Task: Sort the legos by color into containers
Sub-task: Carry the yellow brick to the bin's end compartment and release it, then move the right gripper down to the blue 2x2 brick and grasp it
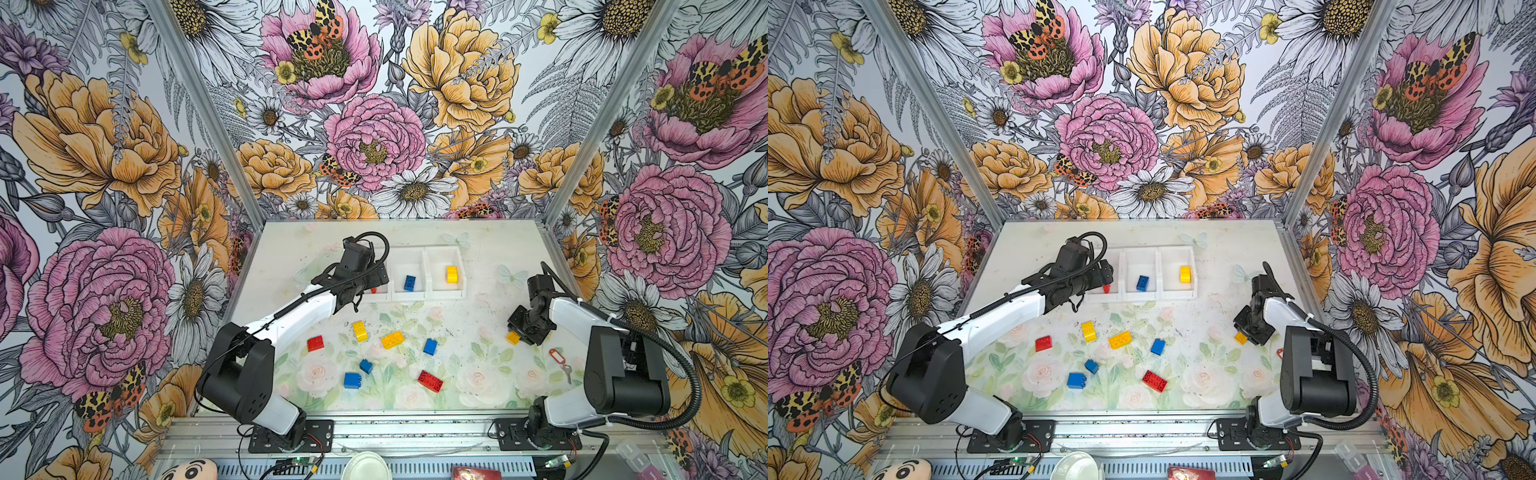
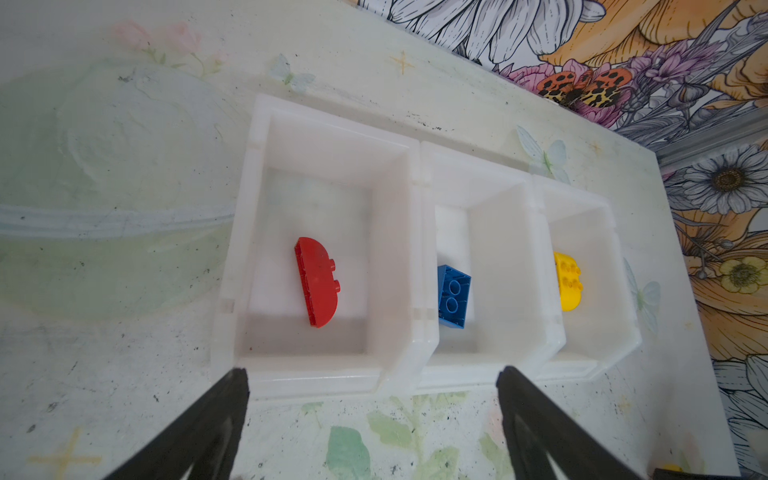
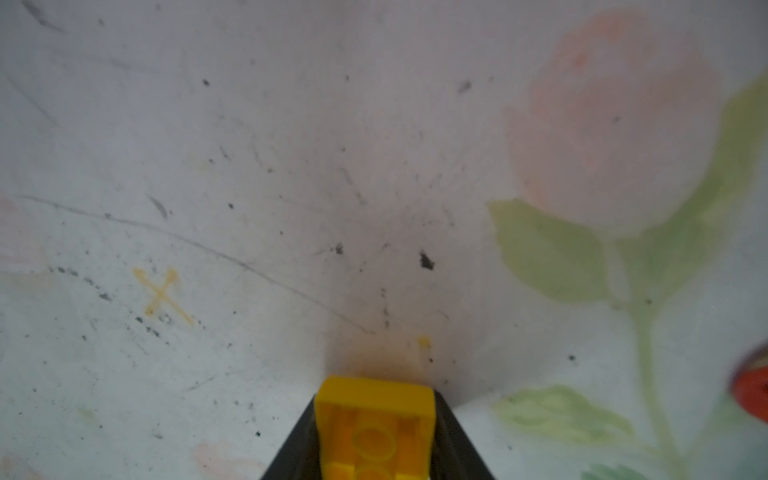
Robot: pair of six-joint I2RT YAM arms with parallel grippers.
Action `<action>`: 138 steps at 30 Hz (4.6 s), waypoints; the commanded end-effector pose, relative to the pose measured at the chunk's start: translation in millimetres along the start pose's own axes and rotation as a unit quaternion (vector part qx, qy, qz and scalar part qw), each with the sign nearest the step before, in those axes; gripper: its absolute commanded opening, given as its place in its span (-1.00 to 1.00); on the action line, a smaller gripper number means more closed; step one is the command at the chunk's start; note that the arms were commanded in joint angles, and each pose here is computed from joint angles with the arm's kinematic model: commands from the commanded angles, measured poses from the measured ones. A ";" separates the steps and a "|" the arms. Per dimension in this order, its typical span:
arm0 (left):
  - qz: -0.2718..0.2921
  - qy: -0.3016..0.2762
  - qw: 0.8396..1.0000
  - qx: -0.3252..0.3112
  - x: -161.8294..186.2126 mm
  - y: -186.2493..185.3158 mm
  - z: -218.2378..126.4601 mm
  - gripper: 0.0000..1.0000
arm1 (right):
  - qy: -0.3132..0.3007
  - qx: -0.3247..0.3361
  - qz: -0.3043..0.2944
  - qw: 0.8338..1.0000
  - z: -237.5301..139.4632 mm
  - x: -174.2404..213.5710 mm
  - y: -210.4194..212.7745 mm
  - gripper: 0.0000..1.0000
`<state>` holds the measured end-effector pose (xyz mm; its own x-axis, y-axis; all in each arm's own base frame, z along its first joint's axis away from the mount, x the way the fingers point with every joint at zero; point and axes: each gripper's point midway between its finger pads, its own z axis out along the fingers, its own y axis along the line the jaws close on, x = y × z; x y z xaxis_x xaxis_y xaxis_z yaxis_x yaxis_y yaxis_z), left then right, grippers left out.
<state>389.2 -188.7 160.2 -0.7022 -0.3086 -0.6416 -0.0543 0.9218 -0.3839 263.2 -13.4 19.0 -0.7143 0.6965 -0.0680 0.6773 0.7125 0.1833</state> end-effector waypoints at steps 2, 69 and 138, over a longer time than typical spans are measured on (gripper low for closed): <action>-0.012 -0.012 1.000 0.018 -3.8 -5.7 -8.7 0.90 | -0.012 -0.006 0.002 1.000 -1.1 -3.4 0.6 -0.37; -0.088 -0.011 0.996 -0.007 38.6 66.8 -42.1 0.98 | -0.090 -0.134 -0.410 0.898 -29.9 0.6 294.9 -0.31; -0.097 -0.007 0.995 -0.017 46.5 80.4 -50.0 0.98 | 0.056 -0.010 -0.381 0.923 1.8 198.2 158.5 0.32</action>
<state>320.2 -120.7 134.6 -0.6692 -0.4620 -0.5820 -0.1921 0.8642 -0.4650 218.7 237.2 29.2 -0.9984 -0.0299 -0.0472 -0.0377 0.9839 0.1749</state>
